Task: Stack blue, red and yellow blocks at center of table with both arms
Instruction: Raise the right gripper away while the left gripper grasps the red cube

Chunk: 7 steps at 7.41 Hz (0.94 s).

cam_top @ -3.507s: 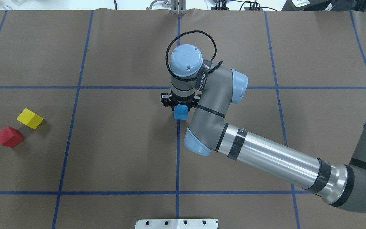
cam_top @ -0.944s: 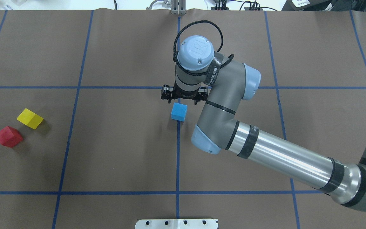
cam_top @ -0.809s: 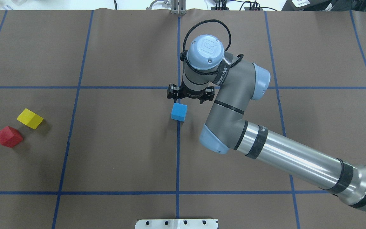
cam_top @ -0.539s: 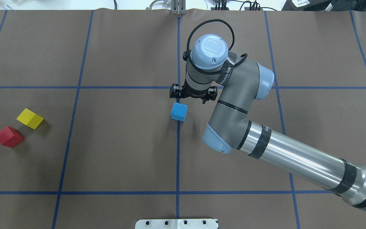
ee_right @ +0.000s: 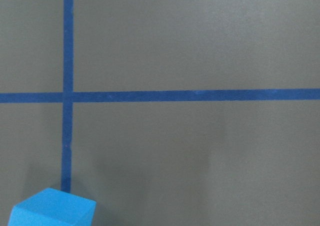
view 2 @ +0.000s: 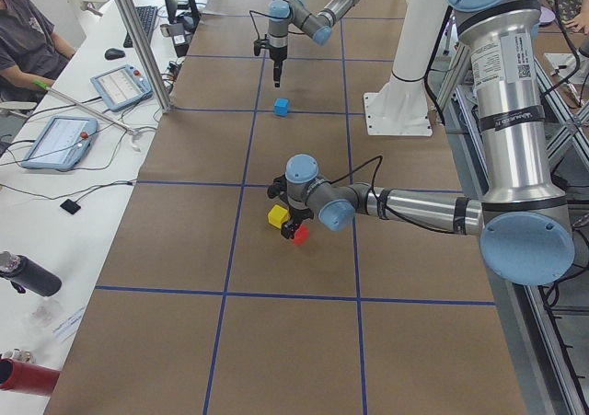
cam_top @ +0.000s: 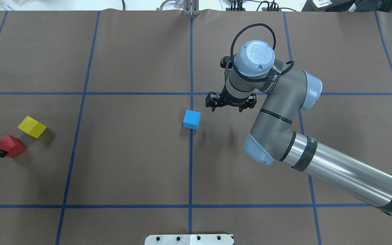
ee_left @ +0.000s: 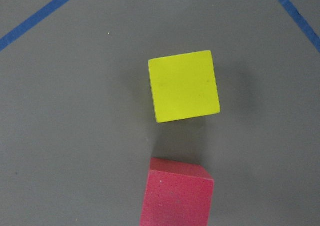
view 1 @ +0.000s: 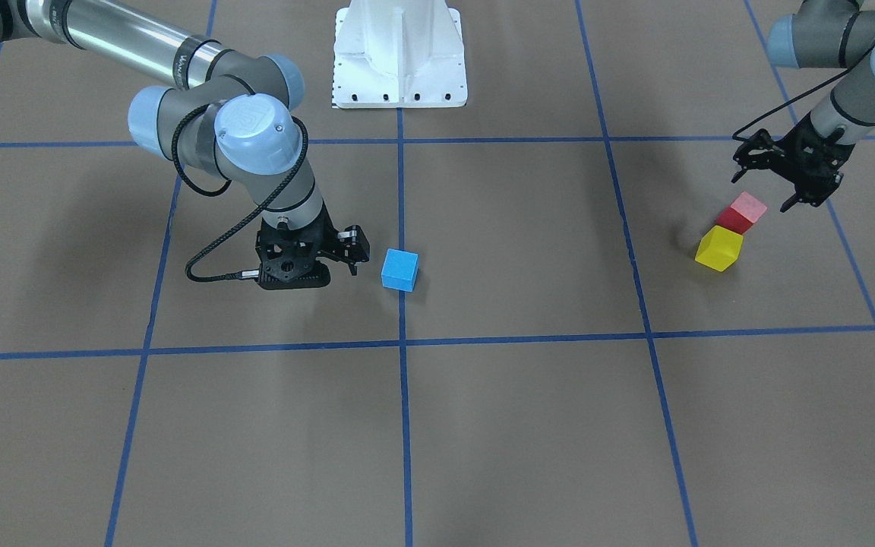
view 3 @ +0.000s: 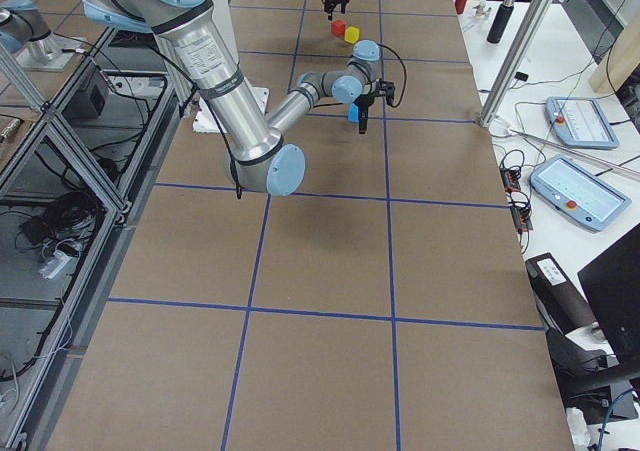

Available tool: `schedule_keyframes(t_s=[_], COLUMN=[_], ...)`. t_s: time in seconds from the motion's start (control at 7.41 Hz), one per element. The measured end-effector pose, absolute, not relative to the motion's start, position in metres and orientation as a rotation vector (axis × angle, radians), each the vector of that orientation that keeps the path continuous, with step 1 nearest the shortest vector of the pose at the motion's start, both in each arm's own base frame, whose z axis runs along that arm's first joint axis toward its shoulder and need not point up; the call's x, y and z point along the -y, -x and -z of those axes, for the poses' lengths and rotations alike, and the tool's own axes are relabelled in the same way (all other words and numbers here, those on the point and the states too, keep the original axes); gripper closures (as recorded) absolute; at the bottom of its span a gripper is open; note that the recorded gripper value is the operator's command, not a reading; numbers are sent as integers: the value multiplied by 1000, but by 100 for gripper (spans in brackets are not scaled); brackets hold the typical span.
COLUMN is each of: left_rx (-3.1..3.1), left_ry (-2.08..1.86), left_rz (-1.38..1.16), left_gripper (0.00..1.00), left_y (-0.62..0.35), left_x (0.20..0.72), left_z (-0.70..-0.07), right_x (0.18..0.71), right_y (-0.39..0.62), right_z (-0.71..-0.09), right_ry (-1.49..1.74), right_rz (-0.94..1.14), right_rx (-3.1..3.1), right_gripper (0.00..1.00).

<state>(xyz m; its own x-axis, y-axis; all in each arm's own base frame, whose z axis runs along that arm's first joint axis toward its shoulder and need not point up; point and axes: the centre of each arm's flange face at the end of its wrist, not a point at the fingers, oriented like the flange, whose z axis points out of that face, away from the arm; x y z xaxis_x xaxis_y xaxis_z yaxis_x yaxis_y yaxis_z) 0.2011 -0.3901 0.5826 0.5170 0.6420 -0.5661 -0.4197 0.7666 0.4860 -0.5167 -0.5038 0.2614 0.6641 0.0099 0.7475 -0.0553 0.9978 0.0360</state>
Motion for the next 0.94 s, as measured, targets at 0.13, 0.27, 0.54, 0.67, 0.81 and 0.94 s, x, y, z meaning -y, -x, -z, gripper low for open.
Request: schedule_keyframes(t_s=[0.13, 0.27, 0.54, 0.67, 0.81, 0.94], left_rx=[-801, -800, -797, -796, -796, -798], left_ry=[-300, -294, -285, -280, -276, -272], left_rz=[-658, -662, -662, -661, -661, -662], left_gripper=[1, 1, 1, 1, 27, 91], left_y=[-210, -217, -224, -226, -229, -231], left_x=[394, 399, 406, 408, 412, 414], left_z=[-585, -588, -594, -597, -600, -600], right_x=[503, 503, 503, 502, 502, 502], right_y=[516, 516, 516, 516, 516, 516], right_z=[-265, -268, -273, -274, -274, -275], right_ry=[-56, -54, -54, -54, -55, -55], right_rz=[-37, -38, -40, -40, -40, -40], right_rx=[840, 836, 829, 828, 827, 825], right_gripper=[0, 0, 0, 0, 0, 0])
